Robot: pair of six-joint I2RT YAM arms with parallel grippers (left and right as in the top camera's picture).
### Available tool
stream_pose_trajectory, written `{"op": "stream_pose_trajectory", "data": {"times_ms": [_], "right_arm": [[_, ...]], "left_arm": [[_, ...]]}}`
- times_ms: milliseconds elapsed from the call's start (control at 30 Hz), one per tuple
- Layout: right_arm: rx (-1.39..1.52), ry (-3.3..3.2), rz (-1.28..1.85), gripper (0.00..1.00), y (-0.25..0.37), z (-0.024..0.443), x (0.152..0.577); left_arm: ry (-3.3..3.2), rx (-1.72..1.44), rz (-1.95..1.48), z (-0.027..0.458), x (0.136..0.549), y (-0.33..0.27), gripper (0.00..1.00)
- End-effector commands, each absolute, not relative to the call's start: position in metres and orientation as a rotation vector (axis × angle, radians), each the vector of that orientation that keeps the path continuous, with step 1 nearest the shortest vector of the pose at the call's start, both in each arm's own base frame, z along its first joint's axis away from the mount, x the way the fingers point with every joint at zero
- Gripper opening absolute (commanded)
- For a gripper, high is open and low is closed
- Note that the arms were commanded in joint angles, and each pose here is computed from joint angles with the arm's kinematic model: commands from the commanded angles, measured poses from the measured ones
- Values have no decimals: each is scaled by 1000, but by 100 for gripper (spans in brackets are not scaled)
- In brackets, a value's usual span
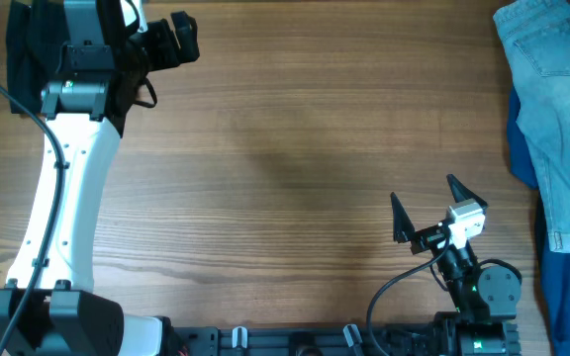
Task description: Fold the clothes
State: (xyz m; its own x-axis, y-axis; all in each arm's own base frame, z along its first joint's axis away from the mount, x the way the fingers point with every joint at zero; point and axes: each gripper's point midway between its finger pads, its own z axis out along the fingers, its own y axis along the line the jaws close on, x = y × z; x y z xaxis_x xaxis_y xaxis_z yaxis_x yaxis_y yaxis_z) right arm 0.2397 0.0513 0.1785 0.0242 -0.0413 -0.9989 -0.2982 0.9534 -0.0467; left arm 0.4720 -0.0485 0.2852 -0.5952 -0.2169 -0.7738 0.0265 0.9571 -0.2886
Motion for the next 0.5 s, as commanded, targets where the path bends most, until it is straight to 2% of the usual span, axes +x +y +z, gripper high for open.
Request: {"op": "stream_pose_trajectory", "data": {"times_ms": [0,200,333,467], "right_arm": [[-262,1533,180,100,48,180,240],[-262,1533,180,100,48,180,240],[-262,1533,180,100,48,180,240],[-262,1533,180,100,48,180,240]], "left_arm": [[2242,-141,-349,274,464,-52,100],[2295,-248,-121,269,430,-16,100],[2152,-255,-125,278,404,-8,100],[1997,-244,-157,259,359,-8,100]]}}
